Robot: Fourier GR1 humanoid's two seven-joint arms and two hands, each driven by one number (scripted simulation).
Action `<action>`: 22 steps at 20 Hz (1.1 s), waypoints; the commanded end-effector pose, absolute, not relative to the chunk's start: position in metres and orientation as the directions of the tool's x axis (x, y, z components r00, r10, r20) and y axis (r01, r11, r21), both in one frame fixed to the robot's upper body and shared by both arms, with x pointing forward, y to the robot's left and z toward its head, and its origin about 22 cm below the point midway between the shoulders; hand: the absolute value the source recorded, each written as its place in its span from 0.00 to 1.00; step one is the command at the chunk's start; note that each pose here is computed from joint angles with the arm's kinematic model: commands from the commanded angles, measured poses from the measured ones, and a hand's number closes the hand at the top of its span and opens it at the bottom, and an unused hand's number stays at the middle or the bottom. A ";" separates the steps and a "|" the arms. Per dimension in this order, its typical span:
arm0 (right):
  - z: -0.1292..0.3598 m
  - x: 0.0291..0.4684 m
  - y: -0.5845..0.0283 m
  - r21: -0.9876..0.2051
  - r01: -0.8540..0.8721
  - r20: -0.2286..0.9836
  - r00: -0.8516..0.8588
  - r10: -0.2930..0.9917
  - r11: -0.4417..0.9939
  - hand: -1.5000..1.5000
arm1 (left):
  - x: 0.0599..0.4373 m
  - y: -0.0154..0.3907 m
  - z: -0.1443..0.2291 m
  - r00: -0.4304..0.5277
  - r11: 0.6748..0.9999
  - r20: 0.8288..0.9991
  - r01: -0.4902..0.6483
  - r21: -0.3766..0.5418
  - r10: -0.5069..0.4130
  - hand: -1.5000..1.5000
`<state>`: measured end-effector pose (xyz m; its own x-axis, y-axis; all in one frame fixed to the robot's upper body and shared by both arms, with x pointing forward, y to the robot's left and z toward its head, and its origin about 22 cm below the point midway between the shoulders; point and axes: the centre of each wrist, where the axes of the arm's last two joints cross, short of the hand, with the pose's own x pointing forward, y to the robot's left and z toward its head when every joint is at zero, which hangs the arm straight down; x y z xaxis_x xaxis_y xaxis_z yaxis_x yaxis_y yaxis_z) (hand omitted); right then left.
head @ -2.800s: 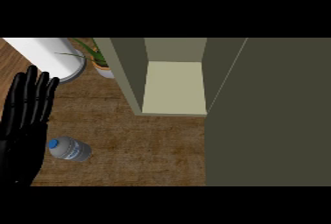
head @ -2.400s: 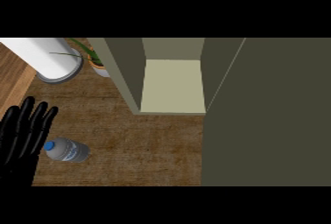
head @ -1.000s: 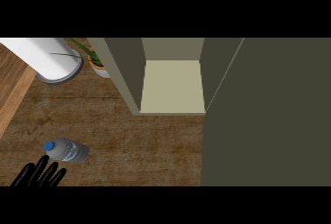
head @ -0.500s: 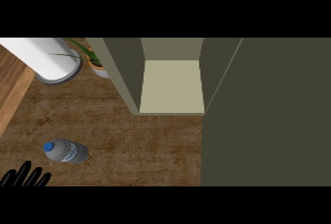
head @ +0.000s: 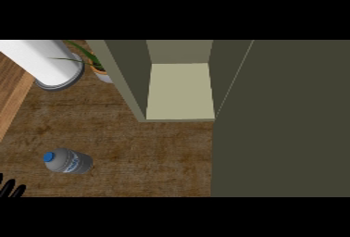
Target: Pick up the bottled water, place it into the cabinet and close the cabinet
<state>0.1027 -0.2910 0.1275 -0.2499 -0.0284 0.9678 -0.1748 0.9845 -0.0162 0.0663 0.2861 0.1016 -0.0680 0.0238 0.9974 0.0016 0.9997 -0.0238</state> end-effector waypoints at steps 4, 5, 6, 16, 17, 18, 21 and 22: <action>0.164 0.072 -0.283 0.038 -0.255 0.942 -0.315 -0.120 0.966 0.00 | 0.076 0.305 0.108 -0.108 0.999 0.994 -0.010 -0.037 0.035 0.00; 0.160 0.079 -0.289 0.041 -0.260 0.943 -0.310 -0.123 0.965 0.00 | 0.093 0.321 0.089 -0.114 0.998 0.992 -0.043 -0.051 0.046 0.00; 0.158 0.072 -0.285 0.060 -0.263 0.943 -0.301 -0.142 0.963 0.00 | 0.092 0.328 0.096 -0.099 0.998 0.994 -0.041 -0.056 0.051 0.00; 0.162 0.067 -0.284 0.054 -0.277 0.943 -0.301 -0.140 0.959 0.00 | 0.129 0.349 0.035 -0.088 0.999 0.995 -0.018 0.034 -0.036 0.00; 0.160 0.069 -0.294 0.037 -0.271 0.941 -0.314 -0.124 0.962 0.00 | 0.125 0.353 0.028 -0.062 0.999 0.998 -0.025 0.026 -0.027 0.00; 0.158 0.065 -0.291 0.064 -0.273 0.935 -0.319 -0.153 0.960 0.00 | 0.142 0.354 0.038 -0.079 0.999 0.996 -0.026 0.038 -0.040 0.00; 0.168 0.064 -0.289 0.035 -0.268 0.938 -0.323 -0.124 0.963 0.00 | 0.141 0.350 0.016 -0.081 0.998 0.996 -0.043 0.035 -0.038 0.00; 0.157 0.067 -0.296 0.054 -0.277 0.937 -0.319 -0.145 0.959 0.00 | 0.151 0.369 0.013 -0.061 0.997 0.997 -0.068 0.042 -0.046 0.00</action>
<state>0.0872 -0.3093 0.1230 -0.2528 -0.0306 0.9670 -0.2084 0.9778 -0.0235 0.1361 0.3555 0.0272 -0.0752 -0.0326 0.9966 -0.0393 0.9988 0.0297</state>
